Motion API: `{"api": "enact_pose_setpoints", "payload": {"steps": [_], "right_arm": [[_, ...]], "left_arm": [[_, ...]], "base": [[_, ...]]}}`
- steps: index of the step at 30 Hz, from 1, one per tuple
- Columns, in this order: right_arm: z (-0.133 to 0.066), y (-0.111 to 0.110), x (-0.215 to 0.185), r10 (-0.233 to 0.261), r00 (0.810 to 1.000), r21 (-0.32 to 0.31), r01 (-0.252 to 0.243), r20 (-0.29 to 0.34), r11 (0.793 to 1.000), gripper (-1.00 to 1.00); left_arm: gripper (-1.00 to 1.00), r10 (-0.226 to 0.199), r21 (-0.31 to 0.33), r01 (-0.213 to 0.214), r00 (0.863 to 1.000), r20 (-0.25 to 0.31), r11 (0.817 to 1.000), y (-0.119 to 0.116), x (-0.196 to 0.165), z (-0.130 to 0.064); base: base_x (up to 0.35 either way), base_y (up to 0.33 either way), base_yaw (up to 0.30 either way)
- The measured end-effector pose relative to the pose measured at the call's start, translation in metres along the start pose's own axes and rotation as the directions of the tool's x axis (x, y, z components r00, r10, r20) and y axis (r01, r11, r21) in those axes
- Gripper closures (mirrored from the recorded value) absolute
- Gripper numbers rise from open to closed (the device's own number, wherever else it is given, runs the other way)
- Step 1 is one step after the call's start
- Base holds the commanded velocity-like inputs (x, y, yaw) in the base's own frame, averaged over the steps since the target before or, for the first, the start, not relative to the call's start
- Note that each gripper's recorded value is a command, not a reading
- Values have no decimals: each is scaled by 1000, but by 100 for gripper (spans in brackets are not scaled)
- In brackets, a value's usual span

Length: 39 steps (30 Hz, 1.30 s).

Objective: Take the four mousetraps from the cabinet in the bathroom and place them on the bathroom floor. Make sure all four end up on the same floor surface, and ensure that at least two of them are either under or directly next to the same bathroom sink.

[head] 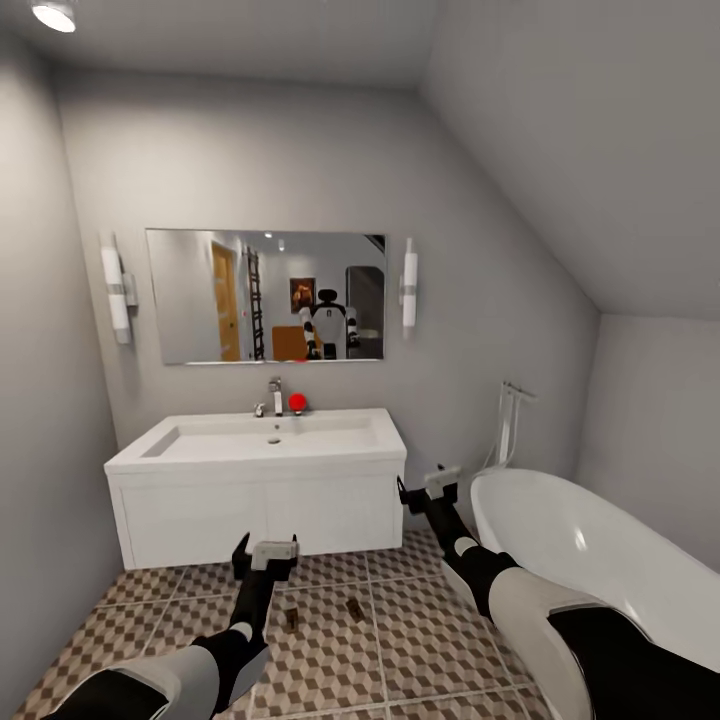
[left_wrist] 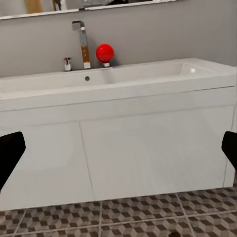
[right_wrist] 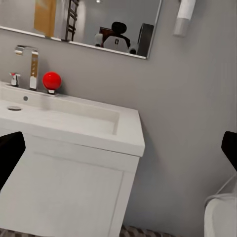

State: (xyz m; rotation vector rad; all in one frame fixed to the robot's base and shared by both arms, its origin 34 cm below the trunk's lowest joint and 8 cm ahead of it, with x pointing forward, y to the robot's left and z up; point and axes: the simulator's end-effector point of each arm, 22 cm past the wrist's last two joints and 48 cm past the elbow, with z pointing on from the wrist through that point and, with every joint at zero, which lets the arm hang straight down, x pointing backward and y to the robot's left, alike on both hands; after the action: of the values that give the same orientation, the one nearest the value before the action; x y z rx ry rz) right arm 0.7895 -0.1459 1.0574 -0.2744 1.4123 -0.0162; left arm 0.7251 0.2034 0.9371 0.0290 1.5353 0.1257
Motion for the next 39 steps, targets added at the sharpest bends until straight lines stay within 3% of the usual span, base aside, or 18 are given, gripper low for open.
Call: {"api": "enact_pose_setpoints", "payload": {"steps": [39], "right_arm": [[-6,-14,-89,-10,998,10,10,60,1000,-100]], "left_arm": [[-100,-3,-6,4,998,60,1000,9,-83,-8]], "base": [[0,0,0]]}}
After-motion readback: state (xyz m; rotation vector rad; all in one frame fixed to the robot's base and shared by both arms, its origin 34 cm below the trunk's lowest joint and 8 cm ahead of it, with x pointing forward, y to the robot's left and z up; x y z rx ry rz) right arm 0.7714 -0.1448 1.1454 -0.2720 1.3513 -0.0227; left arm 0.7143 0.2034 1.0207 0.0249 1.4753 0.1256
